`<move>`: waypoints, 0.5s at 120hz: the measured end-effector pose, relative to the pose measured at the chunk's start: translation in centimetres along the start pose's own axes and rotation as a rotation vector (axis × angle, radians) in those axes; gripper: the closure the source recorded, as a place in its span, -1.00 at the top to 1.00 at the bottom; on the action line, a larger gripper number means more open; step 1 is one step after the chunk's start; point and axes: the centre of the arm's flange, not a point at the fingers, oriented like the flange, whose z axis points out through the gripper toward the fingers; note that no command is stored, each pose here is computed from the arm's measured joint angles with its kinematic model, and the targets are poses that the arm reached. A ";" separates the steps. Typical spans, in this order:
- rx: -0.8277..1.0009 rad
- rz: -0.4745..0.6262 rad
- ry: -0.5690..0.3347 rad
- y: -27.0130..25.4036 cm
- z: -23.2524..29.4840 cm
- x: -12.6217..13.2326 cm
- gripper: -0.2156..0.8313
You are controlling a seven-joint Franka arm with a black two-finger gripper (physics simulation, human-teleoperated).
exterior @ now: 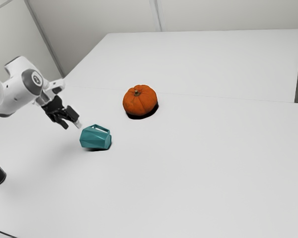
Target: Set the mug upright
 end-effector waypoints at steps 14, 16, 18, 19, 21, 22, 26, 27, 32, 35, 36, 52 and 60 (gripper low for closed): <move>-0.025 0.015 0.033 -1.0 0.5 -0.5 0.59; -0.030 0.015 0.038 -1.2 0.6 -0.7 0.59; -0.037 0.013 0.043 -1.4 0.7 -0.9 0.59; -0.040 0.013 0.045 -1.5 0.8 -0.9 0.59; -0.045 0.013 0.050 -1.7 0.9 -1.0 0.59; -0.048 0.013 0.053 -1.8 0.9 -1.1 0.59; -0.057 0.011 0.065 -2.1 1.0 -1.3 0.59; -0.059 0.011 0.068 -2.2 1.0 -1.4 0.59; -0.069 0.013 0.080 -2.5 1.1 -1.5 0.59; -0.078 0.013 0.086 -2.6 1.3 -1.6 0.59; -0.081 0.013 0.089 -2.6 1.4 -1.6 0.59; -0.123 0.015 0.128 -3.1 2.0 -2.0 0.59; -0.145 0.016 0.148 -3.2 2.4 -2.0 0.59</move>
